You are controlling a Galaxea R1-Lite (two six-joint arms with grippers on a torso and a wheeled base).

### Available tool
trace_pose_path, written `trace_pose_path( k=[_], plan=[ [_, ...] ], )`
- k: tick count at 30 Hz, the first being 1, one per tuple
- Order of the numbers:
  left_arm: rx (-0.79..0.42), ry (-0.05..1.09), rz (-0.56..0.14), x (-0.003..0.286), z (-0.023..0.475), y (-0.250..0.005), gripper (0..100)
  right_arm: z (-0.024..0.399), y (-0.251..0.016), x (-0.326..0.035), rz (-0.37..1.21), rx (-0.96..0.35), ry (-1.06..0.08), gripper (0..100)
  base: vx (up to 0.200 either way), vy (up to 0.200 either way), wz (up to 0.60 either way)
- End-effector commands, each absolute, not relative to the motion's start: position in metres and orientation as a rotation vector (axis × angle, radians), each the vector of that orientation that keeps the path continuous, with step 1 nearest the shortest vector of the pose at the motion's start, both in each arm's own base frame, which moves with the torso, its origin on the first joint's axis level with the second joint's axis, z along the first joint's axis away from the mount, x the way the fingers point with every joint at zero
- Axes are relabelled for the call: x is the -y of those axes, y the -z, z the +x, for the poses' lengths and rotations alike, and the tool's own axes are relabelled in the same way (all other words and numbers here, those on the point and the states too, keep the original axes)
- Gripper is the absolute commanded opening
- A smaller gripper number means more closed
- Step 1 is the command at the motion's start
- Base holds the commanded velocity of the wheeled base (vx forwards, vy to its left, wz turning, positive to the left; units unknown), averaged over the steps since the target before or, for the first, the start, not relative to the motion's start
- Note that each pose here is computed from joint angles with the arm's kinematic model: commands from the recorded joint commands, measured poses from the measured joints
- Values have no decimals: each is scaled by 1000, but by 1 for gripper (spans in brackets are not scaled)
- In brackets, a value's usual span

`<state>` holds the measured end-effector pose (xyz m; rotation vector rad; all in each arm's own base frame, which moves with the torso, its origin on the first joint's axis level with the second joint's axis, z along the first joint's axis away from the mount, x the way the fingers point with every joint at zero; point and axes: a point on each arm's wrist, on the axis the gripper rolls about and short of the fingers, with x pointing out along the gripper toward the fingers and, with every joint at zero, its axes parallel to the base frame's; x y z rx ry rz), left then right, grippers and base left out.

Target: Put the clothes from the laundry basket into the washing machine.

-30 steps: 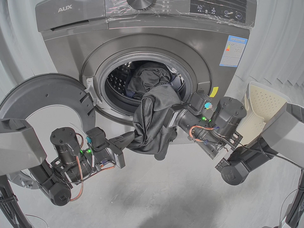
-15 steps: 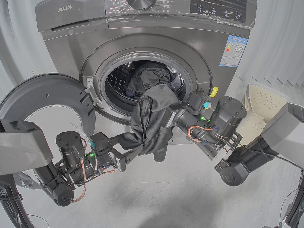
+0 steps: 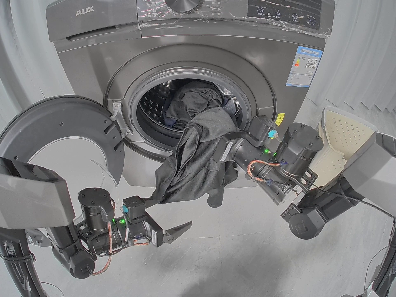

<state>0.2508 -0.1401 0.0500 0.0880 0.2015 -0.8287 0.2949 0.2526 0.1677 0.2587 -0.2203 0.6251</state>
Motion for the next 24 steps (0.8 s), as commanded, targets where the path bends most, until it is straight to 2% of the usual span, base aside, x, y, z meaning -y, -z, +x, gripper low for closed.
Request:
trace_pose_path(
  k=[1,5,8,13,17,21,24],
  plan=[
    [-247,848,103,137,244,-41,100,295,-168,-252,259,222,-624,0,0,0,0],
    [-269,885,132,133,236,-37,100,298,-169,-250,259,226,-615,0,0,0,0],
    [-239,891,134,135,238,-42,100,298,-168,-250,259,225,-615,0,0,0,0],
    [-70,888,105,137,242,-83,100,298,-168,-250,257,222,-615,0,0,0,0],
    [39,875,49,139,244,-113,100,297,-169,-250,257,224,-617,0,0,0,0],
    [82,862,38,143,254,-121,100,296,-170,-252,254,224,-621,0,0,0,0],
    [91,840,40,150,268,-116,100,295,-170,-253,255,223,-625,0,0,0,0]
  ],
)
